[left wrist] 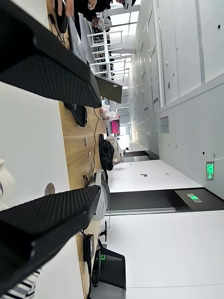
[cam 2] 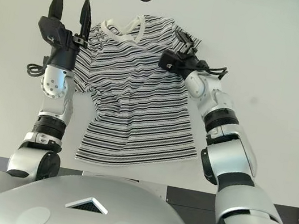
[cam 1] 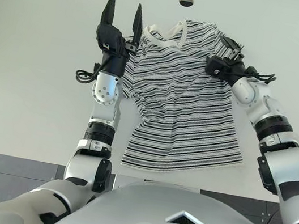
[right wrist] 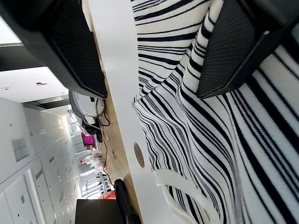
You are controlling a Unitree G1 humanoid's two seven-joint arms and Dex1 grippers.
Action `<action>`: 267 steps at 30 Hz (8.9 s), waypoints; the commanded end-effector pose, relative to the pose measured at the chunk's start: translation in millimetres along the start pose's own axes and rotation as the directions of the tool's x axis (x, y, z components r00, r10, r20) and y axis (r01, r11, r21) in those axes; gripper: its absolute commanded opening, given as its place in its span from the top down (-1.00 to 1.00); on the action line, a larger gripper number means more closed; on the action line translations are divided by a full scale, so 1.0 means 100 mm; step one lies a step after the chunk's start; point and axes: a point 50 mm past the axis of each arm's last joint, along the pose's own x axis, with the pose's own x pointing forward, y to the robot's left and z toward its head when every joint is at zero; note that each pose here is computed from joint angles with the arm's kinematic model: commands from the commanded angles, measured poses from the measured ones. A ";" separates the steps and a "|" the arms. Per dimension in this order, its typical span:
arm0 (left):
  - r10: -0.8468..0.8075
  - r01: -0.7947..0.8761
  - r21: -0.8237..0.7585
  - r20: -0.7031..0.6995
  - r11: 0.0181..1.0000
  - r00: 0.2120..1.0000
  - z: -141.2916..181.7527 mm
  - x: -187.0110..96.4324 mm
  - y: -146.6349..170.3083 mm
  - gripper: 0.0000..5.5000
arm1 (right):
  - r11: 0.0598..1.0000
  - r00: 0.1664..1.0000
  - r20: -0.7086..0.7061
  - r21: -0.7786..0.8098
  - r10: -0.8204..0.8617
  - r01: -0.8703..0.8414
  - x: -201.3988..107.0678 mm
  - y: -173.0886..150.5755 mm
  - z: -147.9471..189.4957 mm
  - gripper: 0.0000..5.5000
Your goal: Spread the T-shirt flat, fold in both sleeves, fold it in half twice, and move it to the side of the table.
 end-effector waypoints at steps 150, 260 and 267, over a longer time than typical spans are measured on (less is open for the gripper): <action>-0.361 -0.034 -0.540 -0.607 0.841 0.708 0.15 -0.17 0.37 0.96 | 0.785 0.734 0.562 0.221 0.382 -0.578 -1.40 -0.35 0.31 -0.31; -0.248 0.048 -0.675 -0.203 0.736 0.947 0.46 0.17 0.04 -0.02 | 0.381 0.965 0.216 0.888 0.150 -0.258 -0.33 -0.39 0.10 0.96; -0.242 0.039 -0.679 -0.206 0.733 0.948 0.45 0.17 0.04 -0.02 | 0.319 0.958 0.217 0.909 0.185 -0.267 -0.18 -0.21 0.14 0.96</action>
